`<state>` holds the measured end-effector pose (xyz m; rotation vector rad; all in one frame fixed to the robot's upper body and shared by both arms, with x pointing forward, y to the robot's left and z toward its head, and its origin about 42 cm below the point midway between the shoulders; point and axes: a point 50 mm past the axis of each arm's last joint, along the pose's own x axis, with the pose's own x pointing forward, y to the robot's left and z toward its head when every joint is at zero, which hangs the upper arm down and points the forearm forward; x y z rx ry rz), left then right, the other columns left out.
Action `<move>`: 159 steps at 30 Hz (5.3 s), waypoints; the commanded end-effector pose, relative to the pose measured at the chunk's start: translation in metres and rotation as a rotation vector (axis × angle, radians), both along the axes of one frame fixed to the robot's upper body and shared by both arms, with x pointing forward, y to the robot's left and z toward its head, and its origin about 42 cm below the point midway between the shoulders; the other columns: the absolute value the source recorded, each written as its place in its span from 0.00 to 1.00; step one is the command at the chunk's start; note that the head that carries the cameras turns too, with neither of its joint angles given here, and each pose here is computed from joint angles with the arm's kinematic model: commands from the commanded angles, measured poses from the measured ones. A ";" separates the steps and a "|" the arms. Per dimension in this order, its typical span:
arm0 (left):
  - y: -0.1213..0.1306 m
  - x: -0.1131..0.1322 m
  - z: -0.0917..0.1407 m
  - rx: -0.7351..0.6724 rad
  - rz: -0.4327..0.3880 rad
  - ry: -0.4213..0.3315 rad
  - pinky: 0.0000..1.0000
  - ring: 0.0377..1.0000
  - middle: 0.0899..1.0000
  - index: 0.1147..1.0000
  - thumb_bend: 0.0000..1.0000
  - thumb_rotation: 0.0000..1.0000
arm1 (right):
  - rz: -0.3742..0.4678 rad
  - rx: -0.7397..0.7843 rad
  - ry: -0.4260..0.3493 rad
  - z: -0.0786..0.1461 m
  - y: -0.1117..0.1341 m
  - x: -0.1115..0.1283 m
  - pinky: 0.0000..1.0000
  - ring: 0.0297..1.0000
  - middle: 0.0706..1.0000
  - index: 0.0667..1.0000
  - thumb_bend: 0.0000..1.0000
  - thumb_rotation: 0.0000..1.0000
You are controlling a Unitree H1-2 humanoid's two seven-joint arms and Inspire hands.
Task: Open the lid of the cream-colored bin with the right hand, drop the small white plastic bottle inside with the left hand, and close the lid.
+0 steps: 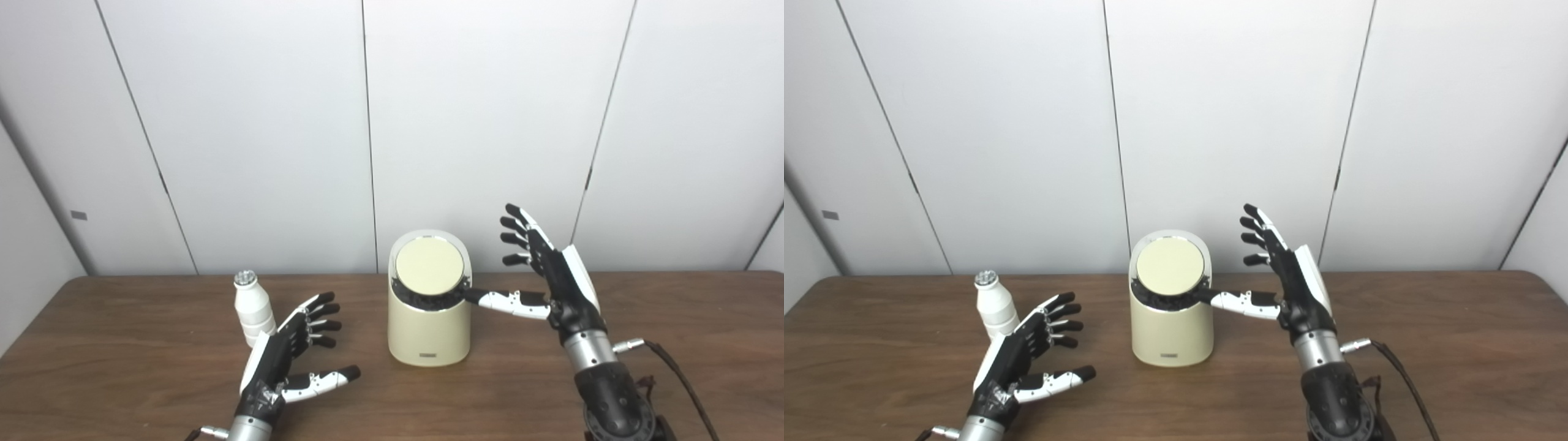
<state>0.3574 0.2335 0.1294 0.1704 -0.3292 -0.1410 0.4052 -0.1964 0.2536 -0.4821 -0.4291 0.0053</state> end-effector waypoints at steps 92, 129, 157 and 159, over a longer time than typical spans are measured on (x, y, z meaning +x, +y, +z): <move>-0.014 -0.002 0.022 -0.017 -0.041 -0.072 0.64 0.72 0.81 0.86 0.79 0.04 | -0.033 -0.537 0.046 0.073 0.044 0.039 0.68 0.84 0.89 0.89 0.88 0.28; -0.008 -0.005 0.021 -0.014 -0.047 -0.073 0.63 0.72 0.79 0.85 0.79 0.05 | -0.027 0.271 0.082 -0.084 -0.040 -0.060 0.75 0.80 0.86 0.86 0.88 0.20; 0.026 -0.049 0.029 0.015 0.526 -0.244 0.49 0.54 0.58 0.63 0.68 0.00 | -0.022 0.279 0.085 -0.070 -0.056 -0.070 0.76 0.80 0.88 0.89 0.75 0.00; 0.028 -0.049 0.030 0.017 0.549 -0.243 0.48 0.52 0.56 0.61 0.68 0.00 | -0.022 0.276 0.085 -0.067 -0.055 -0.070 0.76 0.80 0.88 0.89 0.75 0.00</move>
